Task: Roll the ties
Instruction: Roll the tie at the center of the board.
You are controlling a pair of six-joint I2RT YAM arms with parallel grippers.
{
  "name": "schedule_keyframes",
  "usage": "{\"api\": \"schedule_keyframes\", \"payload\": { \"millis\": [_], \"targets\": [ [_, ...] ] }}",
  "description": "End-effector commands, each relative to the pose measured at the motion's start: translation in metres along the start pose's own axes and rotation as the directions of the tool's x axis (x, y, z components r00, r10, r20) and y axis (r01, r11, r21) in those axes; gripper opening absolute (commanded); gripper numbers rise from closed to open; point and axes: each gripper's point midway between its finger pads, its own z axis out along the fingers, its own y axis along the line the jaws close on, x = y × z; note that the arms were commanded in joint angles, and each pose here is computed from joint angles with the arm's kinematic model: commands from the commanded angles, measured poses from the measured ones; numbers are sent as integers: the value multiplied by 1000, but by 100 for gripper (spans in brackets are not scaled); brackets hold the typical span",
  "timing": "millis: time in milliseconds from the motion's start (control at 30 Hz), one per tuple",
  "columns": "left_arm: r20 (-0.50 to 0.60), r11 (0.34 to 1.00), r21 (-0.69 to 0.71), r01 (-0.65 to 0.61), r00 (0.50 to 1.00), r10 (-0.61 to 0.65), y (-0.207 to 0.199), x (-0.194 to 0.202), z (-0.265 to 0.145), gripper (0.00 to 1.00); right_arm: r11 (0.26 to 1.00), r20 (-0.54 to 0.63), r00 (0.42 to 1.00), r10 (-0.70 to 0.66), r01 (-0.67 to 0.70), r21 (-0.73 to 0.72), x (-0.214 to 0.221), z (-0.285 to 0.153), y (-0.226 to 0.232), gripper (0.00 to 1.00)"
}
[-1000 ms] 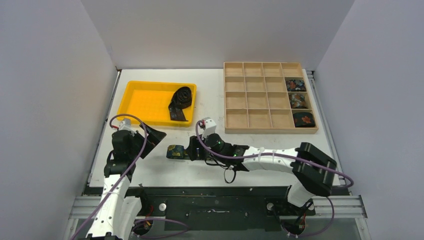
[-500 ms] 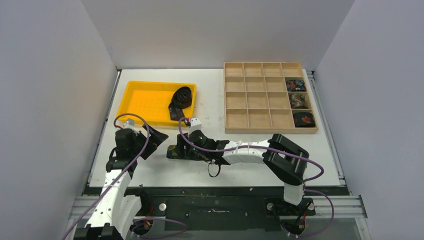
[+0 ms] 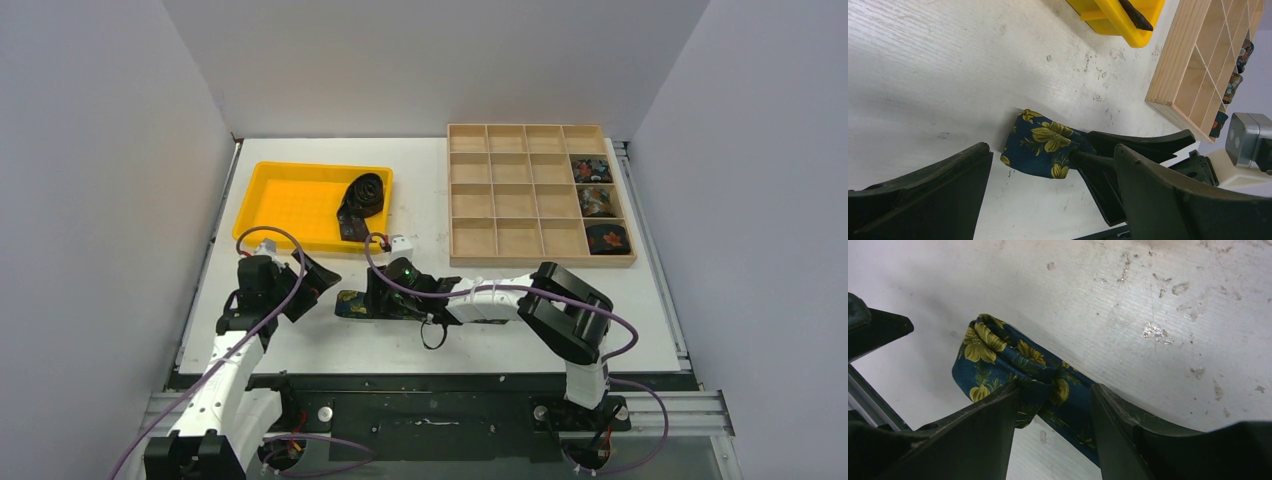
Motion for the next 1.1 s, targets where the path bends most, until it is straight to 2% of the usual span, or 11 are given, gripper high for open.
{"api": "schedule_keyframes", "payload": {
  "millis": [0,300,500,733,867,1067],
  "targets": [
    [18,998,29,-55,998,55,-14,-5,1,90,1000,-7,1000,14,-14,4,5,2,-9,54],
    [-44,992,-37,-117,992,115,-10,8,7,90,1000,-13,1000,20,-20,10,10,-3,-25,54],
    [-157,981,-13,-195,969,191,-13,31,18,93,1000,-18,1000,24,-23,9,15,-4,-33,53],
    [-191,949,-51,-311,936,297,-13,15,18,92,1000,-11,1000,25,-25,5,20,-4,-39,53],
    [-243,924,-53,-378,903,355,-9,16,20,89,1000,-25,999,23,-24,-18,26,-4,-38,52],
    [-324,919,32,-394,865,383,-11,33,33,80,1000,-24,1000,16,-16,-26,29,-8,-39,52]
  ]
}}
